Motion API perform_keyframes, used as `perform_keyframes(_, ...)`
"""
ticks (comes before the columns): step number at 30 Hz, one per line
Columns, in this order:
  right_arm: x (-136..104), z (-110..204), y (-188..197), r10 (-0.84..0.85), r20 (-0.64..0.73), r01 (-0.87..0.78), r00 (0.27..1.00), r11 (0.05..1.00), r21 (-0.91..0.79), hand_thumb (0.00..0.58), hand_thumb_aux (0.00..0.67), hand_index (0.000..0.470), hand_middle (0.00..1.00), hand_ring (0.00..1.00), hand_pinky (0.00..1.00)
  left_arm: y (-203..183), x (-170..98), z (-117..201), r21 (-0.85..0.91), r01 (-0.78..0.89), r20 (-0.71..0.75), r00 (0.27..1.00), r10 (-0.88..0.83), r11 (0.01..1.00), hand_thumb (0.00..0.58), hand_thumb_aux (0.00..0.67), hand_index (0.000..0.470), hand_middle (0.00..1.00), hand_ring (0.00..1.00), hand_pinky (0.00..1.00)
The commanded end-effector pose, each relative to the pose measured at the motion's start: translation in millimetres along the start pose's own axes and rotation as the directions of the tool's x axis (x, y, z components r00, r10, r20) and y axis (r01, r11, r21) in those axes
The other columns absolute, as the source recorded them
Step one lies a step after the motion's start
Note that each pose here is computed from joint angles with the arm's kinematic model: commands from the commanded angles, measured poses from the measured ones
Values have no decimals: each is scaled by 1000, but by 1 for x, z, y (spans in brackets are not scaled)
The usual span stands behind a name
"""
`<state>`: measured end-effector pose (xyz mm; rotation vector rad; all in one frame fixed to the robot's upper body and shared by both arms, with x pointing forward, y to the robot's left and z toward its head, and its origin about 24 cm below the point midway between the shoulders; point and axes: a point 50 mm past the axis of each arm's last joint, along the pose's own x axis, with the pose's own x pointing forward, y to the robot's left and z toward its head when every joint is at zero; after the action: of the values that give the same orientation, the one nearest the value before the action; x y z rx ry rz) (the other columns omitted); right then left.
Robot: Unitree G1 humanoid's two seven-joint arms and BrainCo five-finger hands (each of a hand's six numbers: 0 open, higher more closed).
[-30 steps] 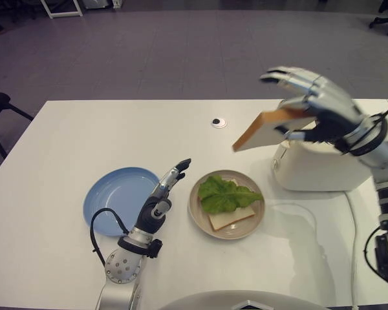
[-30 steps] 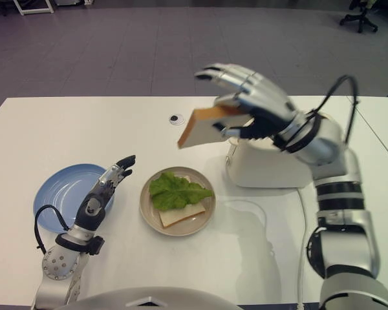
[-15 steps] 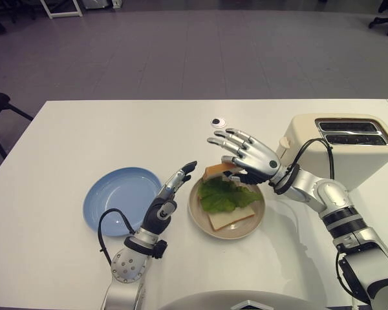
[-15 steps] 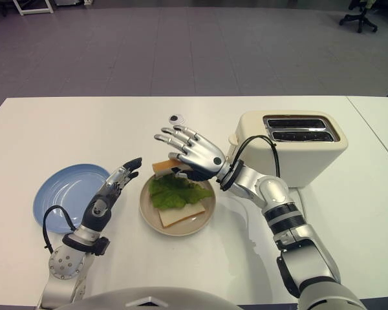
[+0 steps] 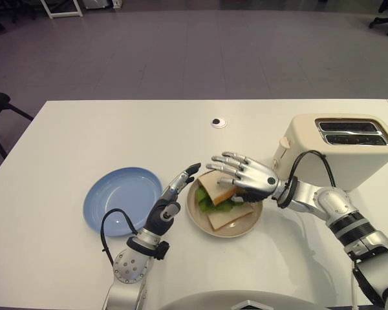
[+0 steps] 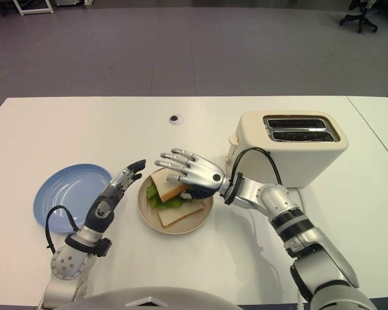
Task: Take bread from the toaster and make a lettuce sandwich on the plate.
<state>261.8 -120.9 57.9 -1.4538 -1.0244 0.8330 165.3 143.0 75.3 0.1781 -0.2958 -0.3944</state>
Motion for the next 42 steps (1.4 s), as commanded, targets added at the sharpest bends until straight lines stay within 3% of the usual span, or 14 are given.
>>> perform_keyframes(1,-10,4,2,52,17,-53,998,997,57,0,0,0,0,0,0,-1,-2,-2,12,12,-27,1000,-12,1000,0,0,0,0,0,0)
perform_keyframes(8,-9,7,-2,59,23,-63,998,970,237,0,0,0,0,0,0,1,-2,-2,24,15,-31,999,-14,1000,0,0,0,0,0,0)
perform_keyframes(16,-11,18,-4,179,85,-196,980,815,545,0,0,0,0,0,0,1,-2,-2,42,28,-40,999,-26,999,0,0,0,0,0,0)
perform_keyframes(25,-20,31,-12,226,192,-296,955,750,591,0,0,0,0,0,0,0,-2,-4,77,41,-55,998,-37,996,0,0,0,0,0,0)
perform_keyframes(28,-17,26,-21,177,171,-243,969,787,566,0,0,0,0,0,0,1,-3,-4,86,36,-54,998,-31,996,0,0,0,0,0,0)
perform_keyframes(32,-12,5,-60,-34,73,-9,997,854,521,0,0,0,0,0,0,6,-3,6,200,65,-33,998,-60,978,0,0,0,0,0,0)
perform_keyframes(35,-26,-3,-93,-138,64,83,988,841,535,0,0,0,0,0,0,14,-3,28,313,100,17,994,-111,944,0,0,0,0,0,0)
perform_keyframes(37,-47,-3,-111,-138,72,71,988,810,581,0,0,0,0,0,0,21,-8,46,393,147,21,985,-169,908,0,0,0,0,0,0)
perform_keyframes(39,-78,9,-99,118,124,-170,985,769,616,0,0,0,0,0,0,18,-22,59,470,313,-82,947,-312,825,0,0,0,0,0,0)
perform_keyframes(40,-90,19,-86,252,163,-297,954,710,639,0,0,0,0,0,0,13,-33,58,489,418,-177,907,-382,766,190,121,85,0,0,0)
perform_keyframes(41,-100,31,-71,378,195,-411,905,656,634,392,289,203,455,455,455,7,-45,52,491,530,-292,848,-442,692,549,515,361,1000,1000,1000)
perform_keyframes(42,-105,40,-60,449,217,-476,867,614,630,562,552,387,1000,1000,1000,3,-55,45,473,612,-378,791,-482,634,580,670,470,1000,1000,1000)
